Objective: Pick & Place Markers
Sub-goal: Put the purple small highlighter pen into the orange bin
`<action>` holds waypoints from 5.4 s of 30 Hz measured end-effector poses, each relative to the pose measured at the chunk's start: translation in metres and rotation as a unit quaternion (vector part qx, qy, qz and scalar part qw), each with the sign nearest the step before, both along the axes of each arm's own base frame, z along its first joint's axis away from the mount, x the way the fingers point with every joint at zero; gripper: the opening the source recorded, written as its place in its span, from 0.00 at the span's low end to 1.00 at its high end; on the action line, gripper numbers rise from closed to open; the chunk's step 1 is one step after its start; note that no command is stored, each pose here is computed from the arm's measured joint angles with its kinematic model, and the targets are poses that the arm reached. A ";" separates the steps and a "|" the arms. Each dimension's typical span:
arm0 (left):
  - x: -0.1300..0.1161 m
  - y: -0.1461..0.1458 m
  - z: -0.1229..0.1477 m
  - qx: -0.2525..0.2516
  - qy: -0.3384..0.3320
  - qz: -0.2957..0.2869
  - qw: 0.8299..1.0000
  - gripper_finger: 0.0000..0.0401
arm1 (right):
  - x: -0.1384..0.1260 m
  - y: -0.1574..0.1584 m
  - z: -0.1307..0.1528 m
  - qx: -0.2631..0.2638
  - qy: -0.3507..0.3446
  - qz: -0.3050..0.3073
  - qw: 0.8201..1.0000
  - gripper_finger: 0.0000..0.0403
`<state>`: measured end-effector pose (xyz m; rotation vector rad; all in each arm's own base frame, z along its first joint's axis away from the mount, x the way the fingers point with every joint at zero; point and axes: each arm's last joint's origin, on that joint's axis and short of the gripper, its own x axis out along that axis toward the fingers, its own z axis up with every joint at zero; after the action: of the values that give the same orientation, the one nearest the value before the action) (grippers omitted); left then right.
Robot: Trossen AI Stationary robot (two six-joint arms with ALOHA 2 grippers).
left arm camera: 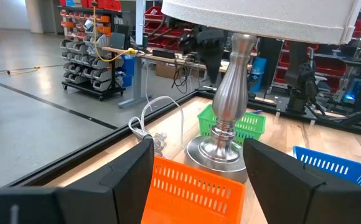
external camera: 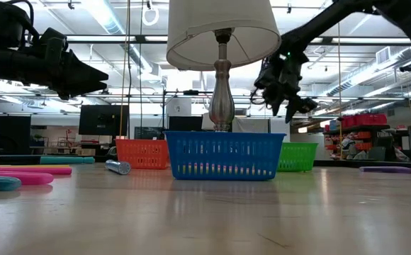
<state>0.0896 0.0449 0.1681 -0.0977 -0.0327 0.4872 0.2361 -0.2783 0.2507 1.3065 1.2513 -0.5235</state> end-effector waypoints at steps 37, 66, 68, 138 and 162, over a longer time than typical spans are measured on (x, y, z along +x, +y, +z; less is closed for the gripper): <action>0.000 0.000 0.000 0.000 0.000 0.000 1.000 0.63 | -0.019 0.017 0.022 -0.161 0.062 0.318 0.932 0.46; 0.000 0.000 0.000 0.000 0.000 0.000 1.000 0.63 | -0.128 0.121 -0.046 -0.171 0.129 0.340 0.916 0.46; 0.000 0.000 0.000 0.000 0.000 0.000 1.000 0.63 | -0.129 0.123 -0.048 -0.169 0.129 0.341 0.916 0.46; 0.000 0.000 0.000 0.000 0.000 0.000 1.000 0.63 | -0.121 0.135 -0.124 -0.150 0.127 0.420 0.886 0.38; 0.000 0.000 0.000 0.000 0.000 0.000 1.000 0.63 | -0.115 0.134 -0.097 -0.117 0.116 0.428 0.889 0.08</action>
<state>0.0896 0.0449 0.1681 -0.0976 -0.0324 0.4871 0.1214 -0.1441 0.1532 0.3985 1.7449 -0.1745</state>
